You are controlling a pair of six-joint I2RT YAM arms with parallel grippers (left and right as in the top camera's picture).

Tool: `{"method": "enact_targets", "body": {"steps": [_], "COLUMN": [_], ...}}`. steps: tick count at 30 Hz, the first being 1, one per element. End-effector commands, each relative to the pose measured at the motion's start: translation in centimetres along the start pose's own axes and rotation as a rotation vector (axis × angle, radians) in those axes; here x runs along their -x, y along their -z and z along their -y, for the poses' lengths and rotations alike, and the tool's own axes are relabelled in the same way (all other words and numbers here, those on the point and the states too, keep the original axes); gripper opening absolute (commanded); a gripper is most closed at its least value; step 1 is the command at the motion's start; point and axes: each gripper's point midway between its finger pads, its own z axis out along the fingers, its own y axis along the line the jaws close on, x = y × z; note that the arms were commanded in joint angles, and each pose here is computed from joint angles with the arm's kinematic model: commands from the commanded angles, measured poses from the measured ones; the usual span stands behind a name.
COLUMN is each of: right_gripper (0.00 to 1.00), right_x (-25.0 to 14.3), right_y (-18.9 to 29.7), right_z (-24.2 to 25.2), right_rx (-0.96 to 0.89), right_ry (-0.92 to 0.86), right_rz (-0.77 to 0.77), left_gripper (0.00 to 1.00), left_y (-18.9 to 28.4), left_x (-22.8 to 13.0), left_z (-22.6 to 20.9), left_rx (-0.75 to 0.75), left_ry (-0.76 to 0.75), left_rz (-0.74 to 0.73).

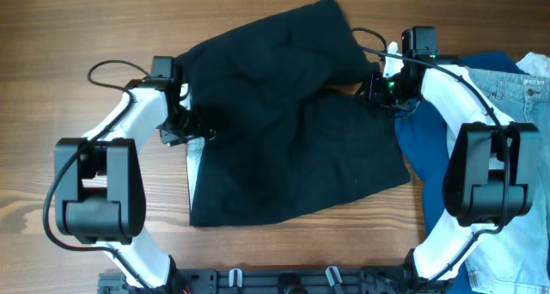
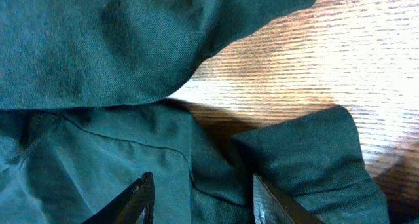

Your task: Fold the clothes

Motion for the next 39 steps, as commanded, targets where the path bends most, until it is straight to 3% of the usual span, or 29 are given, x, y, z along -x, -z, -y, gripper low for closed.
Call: {"method": "enact_targets", "body": {"steps": [1,2,6,8,12,17,18,19,22,26,31,33,35,37,39], "right_gripper": [0.48,0.48,0.49,0.54,0.54,0.54,0.54,0.54,0.54,0.54,0.53,0.63,0.65,0.55,0.52], "right_x": [0.1,0.0,0.0,0.0,-0.1,-0.1,-0.1,-0.1,-0.2,-0.5,-1.1,-3.2,-4.0,-3.5,-4.8], "right_y": [-0.1,-0.1,-0.1,-0.1,-0.1,-0.1,-0.1,-0.1,-0.1,-0.1,0.0,0.2,0.3,0.1,0.2], "right_z": [0.2,0.2,0.2,0.3,0.3,0.3,0.3,0.3,0.3,0.3,1.4,1.9,2.0,1.1,0.2], "right_rx": [-0.019,-0.02,-0.02,-0.02,-0.02,-0.02,-0.02,-0.021,-0.022,-0.024,-0.083,-0.109,-0.114,-0.057,-0.014], "right_ry": [0.022,0.022,0.022,0.021,0.021,0.02,0.02,0.019,0.018,0.014,0.006,-0.024,-0.032,0.021,0.011], "right_rz": [0.001,0.0,0.0,-0.003,-0.003,-0.003,-0.003,-0.007,-0.011,-0.02,-0.04,-0.125,-0.154,-0.139,-0.191], "left_gripper": [0.5,0.6,0.66,0.72,0.71,0.53,0.41,0.04,0.04,0.04,0.05,0.04,0.04,0.04,0.04], "left_y": [-2.2,-2.1,0.6,2.7,2.8,0.7,-0.1,-0.2,2.2,7.9,7.8,6.5,6.5,6.7,7.1], "left_x": [-3.3,-4.1,-3.8,-4.1,-5.0,-6.6,-7.3,-8.0,-6.9,-4.3,-5.7,-5.9,-5.7,-5.2,-4.9], "left_z": [2.1,1.9,-1.5,2.0,4.2,3.5,3.7,3.9,3.6,1.0,-3.6,-7.4,-8.2,-8.8,-9.8], "left_rx": [-0.034,-0.016,0.154,-0.045,-0.139,-0.073,-0.097,-0.122,-0.132,-0.122,0.105,0.306,0.348,0.38,0.443], "left_ry": [-0.082,-0.083,-0.052,-0.04,-0.054,-0.094,-0.094,-0.086,-0.052,0.047,0.1,0.218,0.253,0.282,0.32], "left_rz": [-0.127,-0.158,-0.155,-0.157,-0.19,-0.207,-0.216,-0.241,-0.205,-0.03,-0.038,0.007,0.03,0.061,0.101]}}
